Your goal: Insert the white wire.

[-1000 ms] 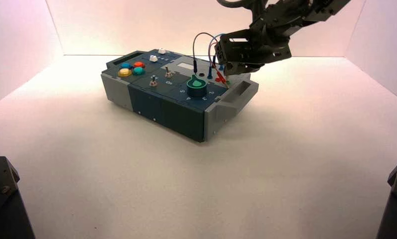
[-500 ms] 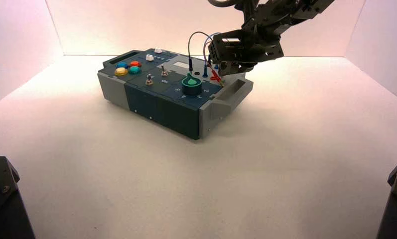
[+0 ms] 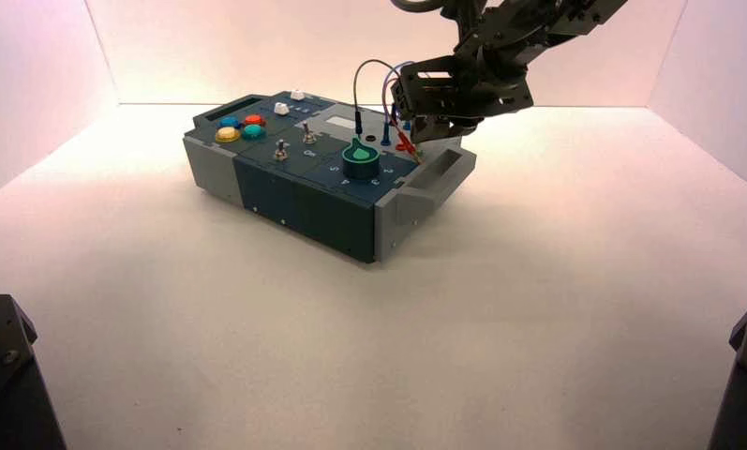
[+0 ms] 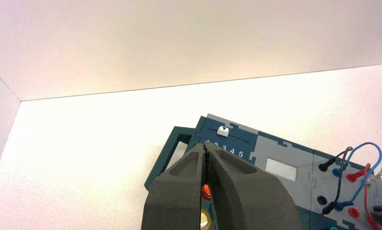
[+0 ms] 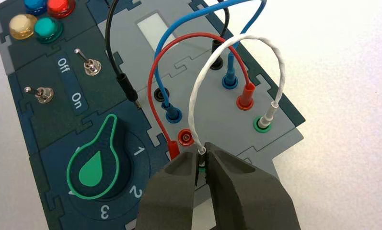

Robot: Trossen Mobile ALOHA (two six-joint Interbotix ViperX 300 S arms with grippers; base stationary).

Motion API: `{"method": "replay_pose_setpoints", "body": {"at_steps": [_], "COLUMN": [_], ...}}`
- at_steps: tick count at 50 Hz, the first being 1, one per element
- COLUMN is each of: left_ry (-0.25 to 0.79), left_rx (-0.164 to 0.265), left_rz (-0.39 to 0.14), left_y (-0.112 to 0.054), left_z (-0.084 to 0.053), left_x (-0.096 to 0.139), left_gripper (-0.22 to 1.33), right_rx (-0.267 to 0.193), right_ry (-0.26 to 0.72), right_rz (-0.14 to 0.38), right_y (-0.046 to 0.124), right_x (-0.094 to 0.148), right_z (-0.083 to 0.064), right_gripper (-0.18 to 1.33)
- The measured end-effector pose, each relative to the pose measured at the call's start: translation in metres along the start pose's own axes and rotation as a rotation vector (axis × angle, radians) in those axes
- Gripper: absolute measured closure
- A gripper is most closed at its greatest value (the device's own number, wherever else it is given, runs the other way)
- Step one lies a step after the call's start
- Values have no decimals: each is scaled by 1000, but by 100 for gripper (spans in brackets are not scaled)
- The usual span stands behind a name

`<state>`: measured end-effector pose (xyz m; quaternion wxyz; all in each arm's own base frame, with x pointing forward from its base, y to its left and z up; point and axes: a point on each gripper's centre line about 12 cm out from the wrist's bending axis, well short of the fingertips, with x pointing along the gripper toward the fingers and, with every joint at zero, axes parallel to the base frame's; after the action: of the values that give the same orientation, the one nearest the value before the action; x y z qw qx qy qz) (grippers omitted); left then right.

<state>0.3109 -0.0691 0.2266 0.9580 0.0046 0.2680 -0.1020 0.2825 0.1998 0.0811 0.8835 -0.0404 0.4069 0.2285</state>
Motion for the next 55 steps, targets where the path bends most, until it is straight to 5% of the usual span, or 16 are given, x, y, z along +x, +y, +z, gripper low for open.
{"method": "replay_pose_setpoints", "body": {"at_steps": [39,44,47,55], "left_ry": [0,2,0,0], "left_rx": [-2,-3,-2,-2], "left_rz": [0,0,0,0], "left_y": [0,0,0,0], "left_z": [0,0,0,0], "left_x": [0,0,0,0], "left_gripper": [128,128,128,128], "right_rx": [4,6,3,7], "right_ry": [25,25,31,34], "right_rz": [2,3,4,3], "right_y": [0,0,1,1], "right_x": [-2,-3,-2,-3], "right_z": [2,2,1,1], "right_gripper": [115,108,87,87]}}
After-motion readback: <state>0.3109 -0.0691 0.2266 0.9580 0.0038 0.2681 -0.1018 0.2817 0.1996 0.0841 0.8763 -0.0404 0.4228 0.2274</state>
